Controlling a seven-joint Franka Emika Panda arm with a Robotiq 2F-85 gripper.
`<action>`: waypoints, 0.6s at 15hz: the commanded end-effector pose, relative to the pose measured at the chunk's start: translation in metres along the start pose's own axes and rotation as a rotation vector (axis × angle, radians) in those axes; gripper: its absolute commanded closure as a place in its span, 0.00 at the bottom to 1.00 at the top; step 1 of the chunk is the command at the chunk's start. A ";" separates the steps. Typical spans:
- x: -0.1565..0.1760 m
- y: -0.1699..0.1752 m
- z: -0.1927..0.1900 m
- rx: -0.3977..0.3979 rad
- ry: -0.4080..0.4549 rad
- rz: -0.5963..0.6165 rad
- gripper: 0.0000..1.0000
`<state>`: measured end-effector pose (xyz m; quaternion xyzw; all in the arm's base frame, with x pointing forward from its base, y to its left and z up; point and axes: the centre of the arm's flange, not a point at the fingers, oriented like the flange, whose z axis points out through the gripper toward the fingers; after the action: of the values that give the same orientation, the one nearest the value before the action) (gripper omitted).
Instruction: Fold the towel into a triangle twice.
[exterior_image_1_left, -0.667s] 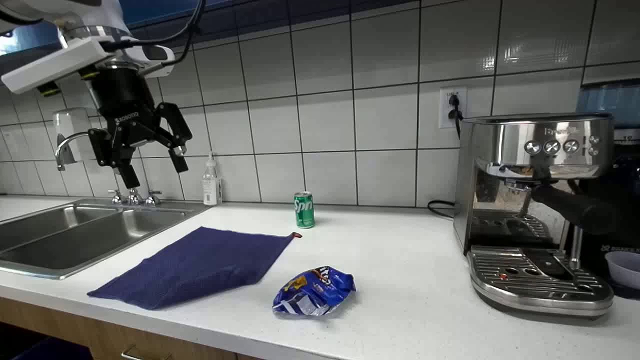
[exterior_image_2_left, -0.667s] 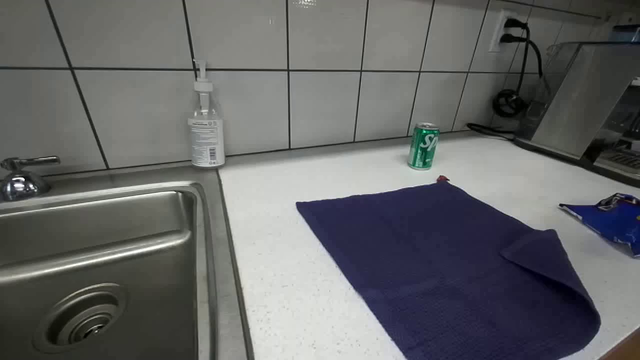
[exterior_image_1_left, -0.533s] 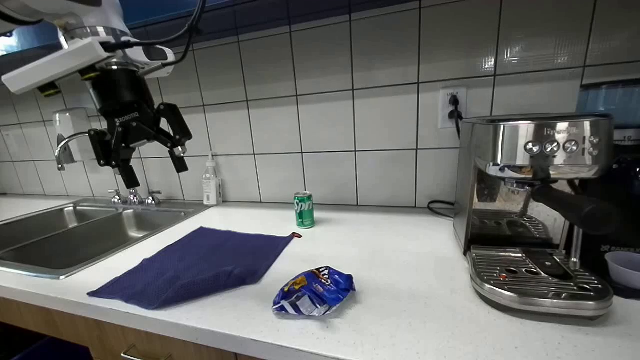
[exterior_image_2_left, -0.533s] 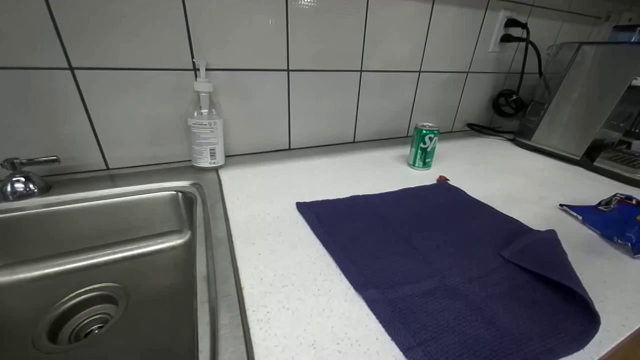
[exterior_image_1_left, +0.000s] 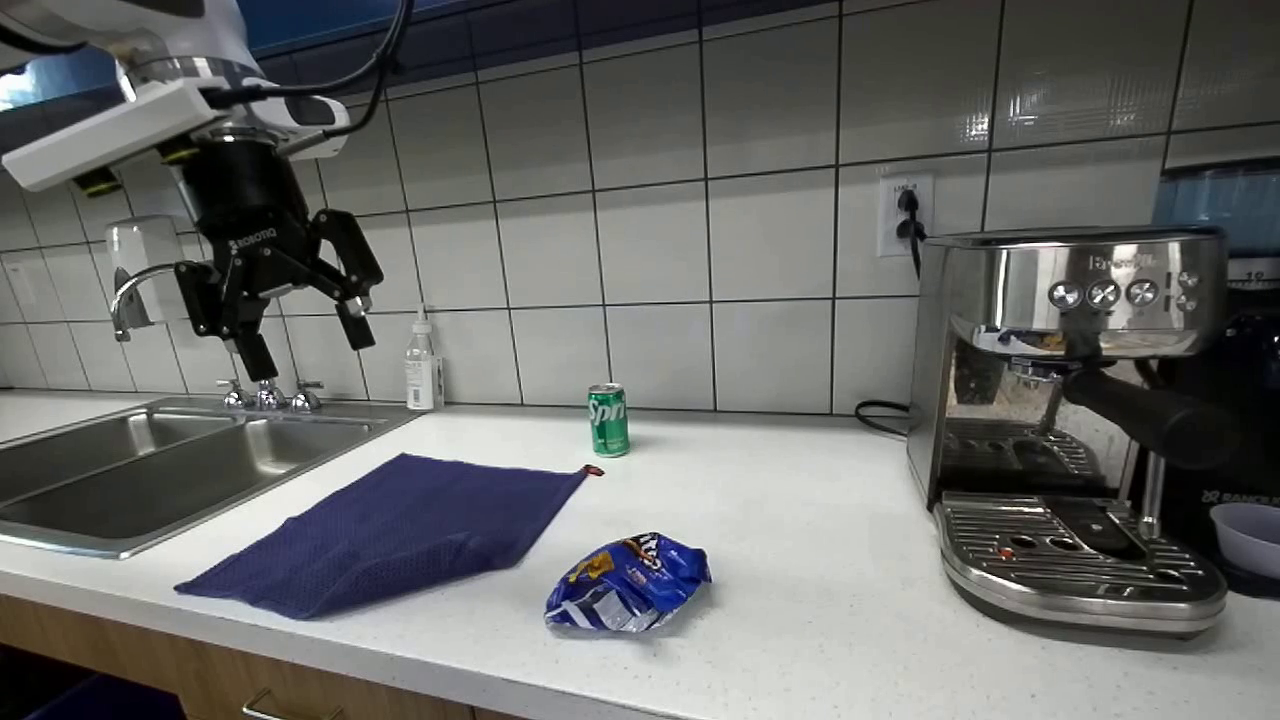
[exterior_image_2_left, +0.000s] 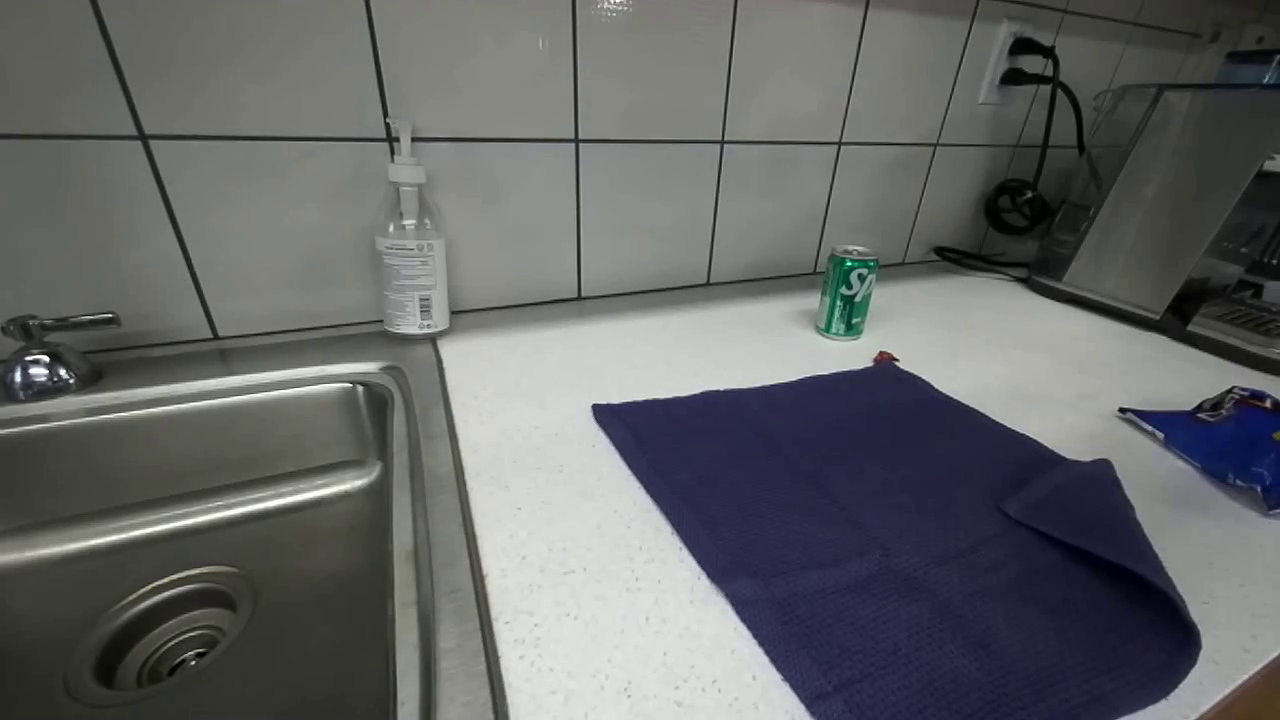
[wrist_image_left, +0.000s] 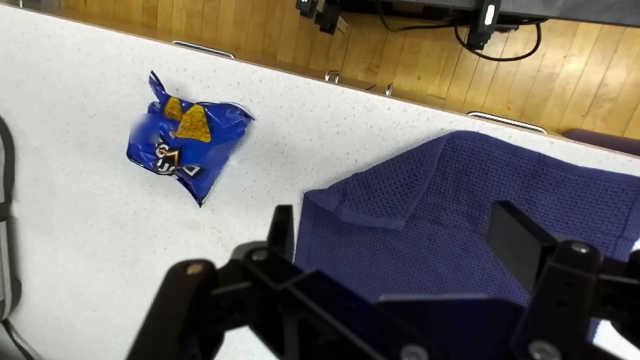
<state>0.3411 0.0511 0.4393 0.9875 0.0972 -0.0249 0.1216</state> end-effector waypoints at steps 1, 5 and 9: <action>-0.001 -0.005 0.009 0.013 -0.012 -0.017 0.00; 0.016 -0.031 0.028 -0.011 -0.024 -0.018 0.00; 0.036 -0.059 0.050 -0.052 -0.027 -0.023 0.00</action>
<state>0.3491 0.0815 0.3972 0.9847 0.1118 -0.0396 0.1276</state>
